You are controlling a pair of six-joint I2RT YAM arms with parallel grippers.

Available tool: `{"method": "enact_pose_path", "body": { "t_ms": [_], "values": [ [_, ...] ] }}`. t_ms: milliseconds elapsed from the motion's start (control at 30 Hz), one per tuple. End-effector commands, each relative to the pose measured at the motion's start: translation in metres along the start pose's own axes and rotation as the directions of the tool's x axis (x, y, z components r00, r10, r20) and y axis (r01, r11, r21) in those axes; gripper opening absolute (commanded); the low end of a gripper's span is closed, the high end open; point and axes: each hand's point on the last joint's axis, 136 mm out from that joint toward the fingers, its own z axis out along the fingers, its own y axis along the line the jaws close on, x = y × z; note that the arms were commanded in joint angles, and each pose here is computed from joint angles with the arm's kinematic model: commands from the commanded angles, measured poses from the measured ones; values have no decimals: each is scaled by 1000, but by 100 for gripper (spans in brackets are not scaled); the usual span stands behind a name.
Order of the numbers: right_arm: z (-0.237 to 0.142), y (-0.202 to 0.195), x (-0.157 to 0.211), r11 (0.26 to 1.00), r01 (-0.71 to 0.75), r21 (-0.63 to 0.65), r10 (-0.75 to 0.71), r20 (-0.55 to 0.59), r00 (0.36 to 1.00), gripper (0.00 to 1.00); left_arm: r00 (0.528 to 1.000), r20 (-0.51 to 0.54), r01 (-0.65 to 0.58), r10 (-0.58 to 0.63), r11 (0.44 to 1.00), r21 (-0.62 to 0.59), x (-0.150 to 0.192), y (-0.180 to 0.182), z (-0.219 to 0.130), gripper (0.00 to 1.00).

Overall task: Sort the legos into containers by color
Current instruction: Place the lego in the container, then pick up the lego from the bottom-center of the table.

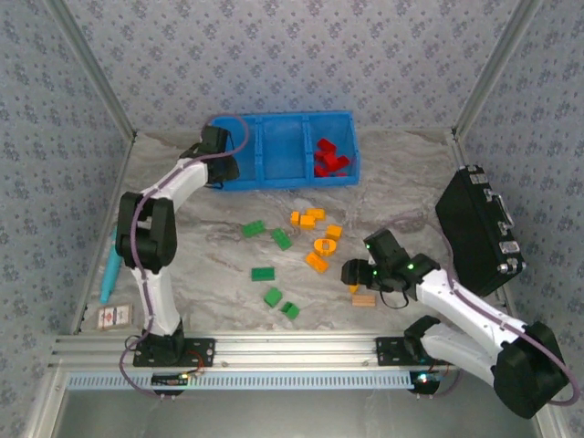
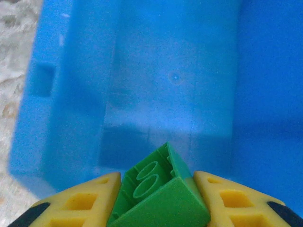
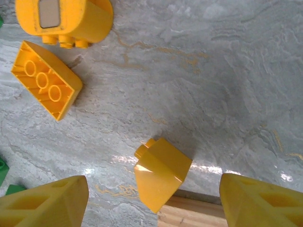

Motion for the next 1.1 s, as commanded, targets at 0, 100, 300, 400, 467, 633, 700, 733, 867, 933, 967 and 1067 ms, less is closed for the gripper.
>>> {"method": "enact_pose_path", "body": {
  "t_ms": [0, 100, 300, 400, 467, 633, 700, 733, 867, 933, 967, 1067],
  "values": [
    [6, -11, 10, 999, -20, 48, 21, -22, 1000, 75, 1000, 19, 11, -12, 999, 48, -21, -10, 6, 44],
    [11, -16, 14, 997, -2, 75, 5, -41, 999, 75, 1000, -2, 5, -5, 999, 50, -19, -12, 15, 52],
    [15, -18, 12, 994, 21, 103, -17, -42, 999, 75, 1000, 14, -14, 13, 998, 55, -26, -15, 9, 63],
    [19, -20, 14, 993, 26, 117, -20, -55, 998, 72, 999, 34, -26, 24, 997, 72, -34, -20, -3, 65],
    [21, -20, 15, 991, 34, 127, -26, -63, 998, 69, 998, 57, -36, 32, 996, 86, -41, -24, -15, 66],
    [25, -22, 15, 988, 43, 147, -33, -68, 997, 60, 988, 145, -68, 47, 987, 145, -64, -42, -64, 67],
    [27, -23, 15, 987, 39, 157, -29, -68, 997, 57, 980, 189, -87, 54, 982, 168, -72, -49, -89, 68],
    [27, -24, 15, 986, 38, 161, -27, -69, 997, 55, 976, 207, -99, 62, 979, 177, -75, -52, -100, 68],
    [30, -24, 14, 986, 36, 165, -25, -72, 997, 46, 958, 269, -152, 96, 969, 196, -82, -59, -147, 70],
    [29, -23, 14, 985, 41, 167, -29, -74, 997, 41, 951, 291, -166, 103, 966, 200, -83, -57, -167, 70],
    [29, -23, 13, 985, 42, 169, -30, -74, 997, 40, 946, 305, -171, 106, 965, 197, -83, -55, -178, 70],
    [27, -21, 11, 984, 51, 173, -38, -74, 996, 35, 934, 336, -192, 122, 964, 184, -77, -45, -207, 72]
  ]
}}
